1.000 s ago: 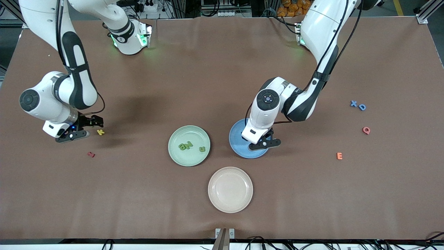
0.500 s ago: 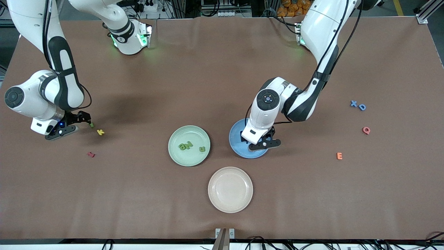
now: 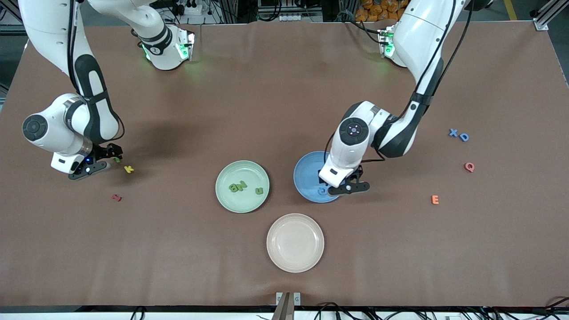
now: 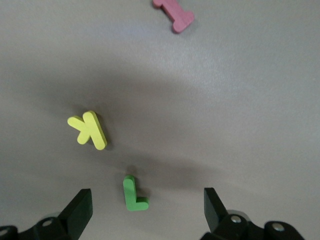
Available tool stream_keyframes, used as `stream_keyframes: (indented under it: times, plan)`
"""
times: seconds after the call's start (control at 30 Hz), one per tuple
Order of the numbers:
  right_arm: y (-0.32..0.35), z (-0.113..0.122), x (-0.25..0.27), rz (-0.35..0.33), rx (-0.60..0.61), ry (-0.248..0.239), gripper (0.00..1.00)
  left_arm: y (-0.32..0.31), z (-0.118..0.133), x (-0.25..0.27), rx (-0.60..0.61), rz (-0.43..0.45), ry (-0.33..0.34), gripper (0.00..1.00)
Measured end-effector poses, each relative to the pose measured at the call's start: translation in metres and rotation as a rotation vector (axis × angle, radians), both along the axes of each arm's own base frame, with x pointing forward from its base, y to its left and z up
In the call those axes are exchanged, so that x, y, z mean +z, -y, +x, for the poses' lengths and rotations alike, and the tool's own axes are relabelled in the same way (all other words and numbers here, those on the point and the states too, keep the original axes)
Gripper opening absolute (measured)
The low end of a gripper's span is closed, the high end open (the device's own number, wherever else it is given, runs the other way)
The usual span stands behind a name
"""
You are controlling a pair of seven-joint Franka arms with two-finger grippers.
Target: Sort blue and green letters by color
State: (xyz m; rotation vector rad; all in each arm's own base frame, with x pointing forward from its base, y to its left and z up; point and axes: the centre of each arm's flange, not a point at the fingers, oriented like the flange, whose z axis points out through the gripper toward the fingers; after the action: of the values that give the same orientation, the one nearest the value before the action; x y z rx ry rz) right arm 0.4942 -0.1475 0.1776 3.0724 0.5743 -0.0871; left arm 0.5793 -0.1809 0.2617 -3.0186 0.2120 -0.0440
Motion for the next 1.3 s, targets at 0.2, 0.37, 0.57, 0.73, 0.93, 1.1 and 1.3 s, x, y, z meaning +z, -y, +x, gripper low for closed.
stream_keyframes:
  times: [0.2, 0.37, 0.57, 0.73, 0.93, 1.1, 1.3]
  plan:
    - [0.0, 0.0, 0.0, -0.002, 0.01, 0.005, 0.55, -0.068, -0.004, -0.009, -0.085, -0.003, -0.012, 0.8]
    - [0.001, 0.001, -0.001, -0.004, 0.013, 0.01, 0.48, -0.121, -0.011, -0.015, -0.151, -0.007, -0.013, 0.8]
    - [0.001, 0.001, -0.001, -0.003, 0.014, 0.012, 0.32, -0.167, -0.021, -0.011, -0.2, -0.003, -0.018, 0.79]
    - [0.001, 0.001, -0.001, -0.002, 0.015, 0.013, 0.22, -0.19, -0.034, -0.012, -0.226, -0.003, -0.011, 0.76]
    - [0.0, 0.001, -0.001, 0.002, 0.007, 0.017, 0.13, -0.203, -0.053, -0.023, -0.226, -0.01, -0.014, 0.74]
    - [-0.004, 0.003, -0.001, 0.017, -0.011, 0.03, 0.11, -0.208, -0.069, -0.031, -0.217, -0.015, -0.024, 0.67]
    - [-0.022, 0.011, 0.003, 0.039, -0.013, 0.046, 0.11, -0.217, -0.081, -0.035, -0.219, -0.017, -0.033, 0.4]
